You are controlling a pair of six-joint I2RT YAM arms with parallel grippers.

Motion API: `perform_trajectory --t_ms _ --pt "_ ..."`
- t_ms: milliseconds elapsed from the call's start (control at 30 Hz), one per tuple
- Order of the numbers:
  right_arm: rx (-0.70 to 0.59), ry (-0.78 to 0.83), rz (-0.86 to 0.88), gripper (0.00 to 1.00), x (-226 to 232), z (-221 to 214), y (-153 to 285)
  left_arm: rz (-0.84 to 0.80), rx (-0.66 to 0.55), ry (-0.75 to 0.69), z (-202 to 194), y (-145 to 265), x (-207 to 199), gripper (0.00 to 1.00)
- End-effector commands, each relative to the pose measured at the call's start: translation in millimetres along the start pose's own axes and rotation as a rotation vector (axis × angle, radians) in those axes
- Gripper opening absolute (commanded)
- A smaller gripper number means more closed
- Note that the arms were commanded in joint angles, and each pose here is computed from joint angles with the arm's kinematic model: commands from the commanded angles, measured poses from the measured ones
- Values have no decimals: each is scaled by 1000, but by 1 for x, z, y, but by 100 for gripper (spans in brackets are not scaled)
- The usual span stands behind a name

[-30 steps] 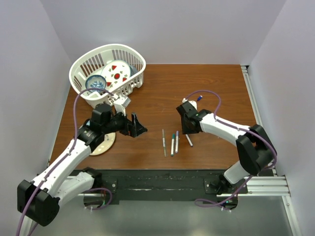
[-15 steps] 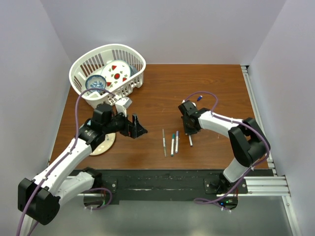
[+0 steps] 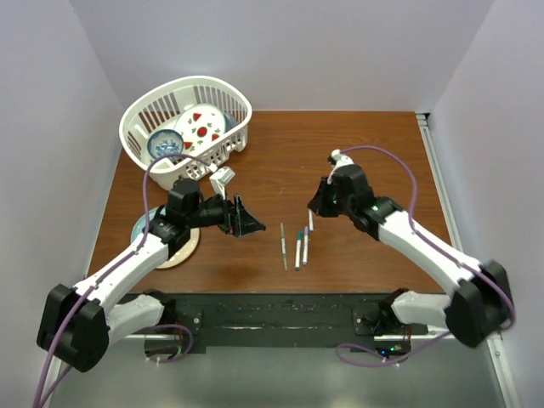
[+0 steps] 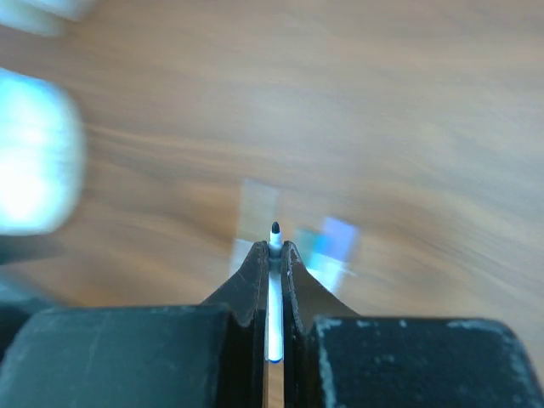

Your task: Insert the pens into the pen caps

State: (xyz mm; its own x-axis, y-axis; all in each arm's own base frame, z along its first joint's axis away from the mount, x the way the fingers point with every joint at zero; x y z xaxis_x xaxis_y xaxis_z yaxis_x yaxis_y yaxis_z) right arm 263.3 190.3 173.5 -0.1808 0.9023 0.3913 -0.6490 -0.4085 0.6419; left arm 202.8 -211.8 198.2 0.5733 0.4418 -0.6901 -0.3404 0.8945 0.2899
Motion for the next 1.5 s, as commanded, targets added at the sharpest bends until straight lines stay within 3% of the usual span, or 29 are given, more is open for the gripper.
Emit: perform_trajectory --t_ms 0,167,467,667,867,967,1033,1133,1167,1233,1267,1300,1467 --pt "-196 -173 442 0 60 22 38 -183 -72 -39 21 -8 -32 85" --pt "-295 -250 626 0 86 31 72 -267 -62 -58 25 -27 -50 84" --pt "-324 -253 725 0 102 27 100 -326 -53 -75 36 -53 -70 77" --pt "-321 -253 731 0 103 21 101 -402 -50 -58 38 -56 -81 63" --pt "-325 -251 725 0 102 19 99 -507 -9 -61 28 -58 -91 36" --pt "-311 -235 721 11 105 20 99 -546 26 -55 21 -56 -92 0" --pt "-308 -223 662 26 99 20 95 -551 31 -66 20 -54 -94 0" --pt "-343 -211 559 40 89 28 96 -498 33 -108 24 -52 -93 0" --pt "-367 -206 540 42 88 36 102 -437 76 -71 18 -54 -85 0" --pt "-400 -191 468 47 83 47 107 -349 27 -149 30 -52 -83 0" --pt "-435 -194 372 47 71 54 106 -258 72 -105 22 -51 -71 0" --pt "-460 -162 292 48 63 60 105 -186 26 -164 31 -48 -67 0" --pt "-559 -123 -64 58 25 101 109 -14 28 -230 33 -24 -60 0"
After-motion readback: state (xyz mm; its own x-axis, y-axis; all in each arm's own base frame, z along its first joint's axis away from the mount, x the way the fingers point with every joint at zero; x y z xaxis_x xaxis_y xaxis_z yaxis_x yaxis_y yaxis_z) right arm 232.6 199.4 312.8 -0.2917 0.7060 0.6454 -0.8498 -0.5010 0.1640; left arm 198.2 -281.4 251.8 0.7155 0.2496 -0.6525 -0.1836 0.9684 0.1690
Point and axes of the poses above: each gripper's point midway between its finger pads, its own y axis back along the fingers, its own x axis along the line the jaws close on, z = x × y, the point moved 4 cm from there along y, back along the fingers, and after that the axes turned 1 degree about -y, right-handed, at the moved point
